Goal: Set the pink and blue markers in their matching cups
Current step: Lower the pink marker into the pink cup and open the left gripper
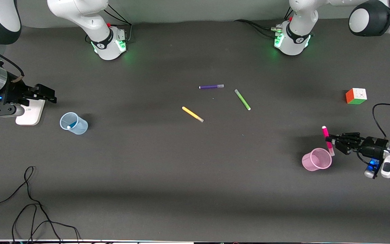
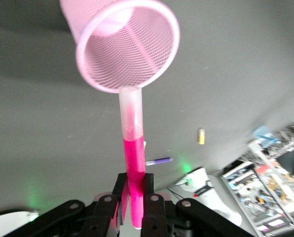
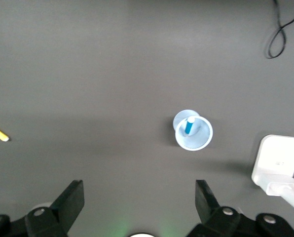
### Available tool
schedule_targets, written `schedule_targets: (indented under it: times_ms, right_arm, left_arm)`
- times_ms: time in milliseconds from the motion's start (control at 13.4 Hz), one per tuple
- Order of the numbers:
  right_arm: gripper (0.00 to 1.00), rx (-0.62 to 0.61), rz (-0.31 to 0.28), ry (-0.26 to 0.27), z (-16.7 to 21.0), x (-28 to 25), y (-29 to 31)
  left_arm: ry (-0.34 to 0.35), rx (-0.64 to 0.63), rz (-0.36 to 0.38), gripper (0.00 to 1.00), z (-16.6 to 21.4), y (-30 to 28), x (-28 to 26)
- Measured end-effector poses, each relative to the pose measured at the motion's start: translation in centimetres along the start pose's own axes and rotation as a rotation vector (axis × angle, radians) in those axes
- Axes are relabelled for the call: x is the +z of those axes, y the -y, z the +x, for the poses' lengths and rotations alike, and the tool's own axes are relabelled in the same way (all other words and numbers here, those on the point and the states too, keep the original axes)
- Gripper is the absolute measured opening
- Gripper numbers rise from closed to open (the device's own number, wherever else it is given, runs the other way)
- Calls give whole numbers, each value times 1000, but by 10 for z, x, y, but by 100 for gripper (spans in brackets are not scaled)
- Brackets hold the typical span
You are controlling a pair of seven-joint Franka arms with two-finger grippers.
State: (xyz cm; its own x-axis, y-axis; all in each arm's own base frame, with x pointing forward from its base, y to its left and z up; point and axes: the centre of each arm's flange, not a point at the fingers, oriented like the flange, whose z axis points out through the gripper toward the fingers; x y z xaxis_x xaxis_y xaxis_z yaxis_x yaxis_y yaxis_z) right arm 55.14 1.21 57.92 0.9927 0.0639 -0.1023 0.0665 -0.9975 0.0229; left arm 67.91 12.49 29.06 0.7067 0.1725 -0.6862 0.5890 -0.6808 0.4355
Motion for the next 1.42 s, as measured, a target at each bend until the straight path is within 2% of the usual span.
schedule_targets:
  times_ms: [298,820,1043,1193,1267,1342,1416]
  right_arm:
    - [100,7,-4,-26,1,-10,-1]
    - [100,7,-4,-76,13,-9,0]
    - [100,0,-10,-71,15,-6,7]
    - [100,17,-29,-55,20,2,19]
    - [100,22,-32,-50,22,6,21]
    - [100,26,-33,-47,23,8,20]
    - [100,28,-33,-47,23,7,19]
  left_arm:
    - [-1,7,-51,17,19,3,7]
    - [6,-10,-74,17,45,18,25]
    - [-3,64,-77,17,47,20,25]
    - [-8,87,-78,30,47,20,24]
    - [-9,91,-78,30,47,20,24]
    - [-9,93,-79,37,48,20,24]
    - [-9,95,-79,48,48,20,24]
